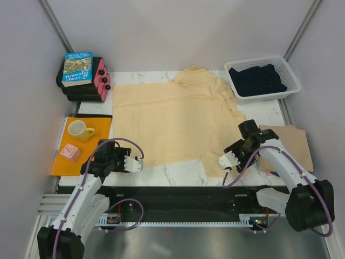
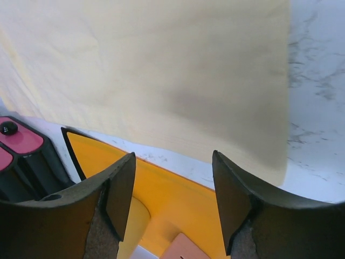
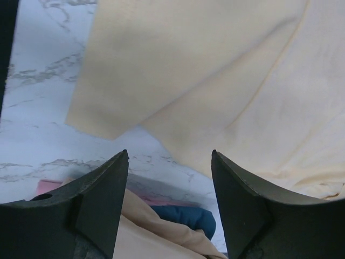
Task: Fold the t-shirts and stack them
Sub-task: Grap the side of the flattened tshirt closest away from the robot with both arms
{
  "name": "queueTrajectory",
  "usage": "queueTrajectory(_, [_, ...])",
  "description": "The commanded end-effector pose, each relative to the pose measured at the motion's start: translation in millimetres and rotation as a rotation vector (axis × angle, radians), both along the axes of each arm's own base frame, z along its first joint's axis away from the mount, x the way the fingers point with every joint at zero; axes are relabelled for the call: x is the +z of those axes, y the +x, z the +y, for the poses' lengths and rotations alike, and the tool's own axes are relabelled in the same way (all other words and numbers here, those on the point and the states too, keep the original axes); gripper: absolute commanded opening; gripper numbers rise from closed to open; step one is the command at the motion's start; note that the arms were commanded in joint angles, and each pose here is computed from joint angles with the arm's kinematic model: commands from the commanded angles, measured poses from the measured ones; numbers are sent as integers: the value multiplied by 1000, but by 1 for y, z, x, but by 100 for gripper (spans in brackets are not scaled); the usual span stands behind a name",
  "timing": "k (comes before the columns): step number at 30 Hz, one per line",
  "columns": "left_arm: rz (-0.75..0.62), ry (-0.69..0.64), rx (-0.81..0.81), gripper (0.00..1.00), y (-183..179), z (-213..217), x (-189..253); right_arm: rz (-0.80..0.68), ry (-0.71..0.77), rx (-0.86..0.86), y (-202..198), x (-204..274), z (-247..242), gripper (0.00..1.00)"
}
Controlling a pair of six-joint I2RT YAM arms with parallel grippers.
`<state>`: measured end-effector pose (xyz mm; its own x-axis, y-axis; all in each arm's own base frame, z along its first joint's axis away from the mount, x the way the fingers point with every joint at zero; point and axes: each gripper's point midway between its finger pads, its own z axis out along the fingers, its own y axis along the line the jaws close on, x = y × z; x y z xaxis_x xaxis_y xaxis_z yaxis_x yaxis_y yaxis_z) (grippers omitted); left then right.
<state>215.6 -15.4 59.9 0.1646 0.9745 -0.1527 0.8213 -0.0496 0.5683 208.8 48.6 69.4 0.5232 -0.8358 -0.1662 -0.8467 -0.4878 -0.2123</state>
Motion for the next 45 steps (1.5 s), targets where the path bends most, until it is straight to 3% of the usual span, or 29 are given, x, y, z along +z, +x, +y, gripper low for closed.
queueTrajectory(1, [85,-6,-135,68,-33,-11,-13,57,-31,111,-33,-4,-7,71])
queueTrajectory(14, [270,55,-245,69,-85,-5,-47,75,-73,154,-51,-1,-16,72])
queueTrajectory(22, [219,122,-244,68,-73,4,-71,94,-70,157,-49,-6,-15,72])
queueTrajectory(32, [225,118,-240,60,-67,3,-66,149,-83,187,-56,-13,-16,73])
queueTrajectory(45, [223,94,-232,61,-59,-2,-59,163,-99,143,-62,-48,-21,71])
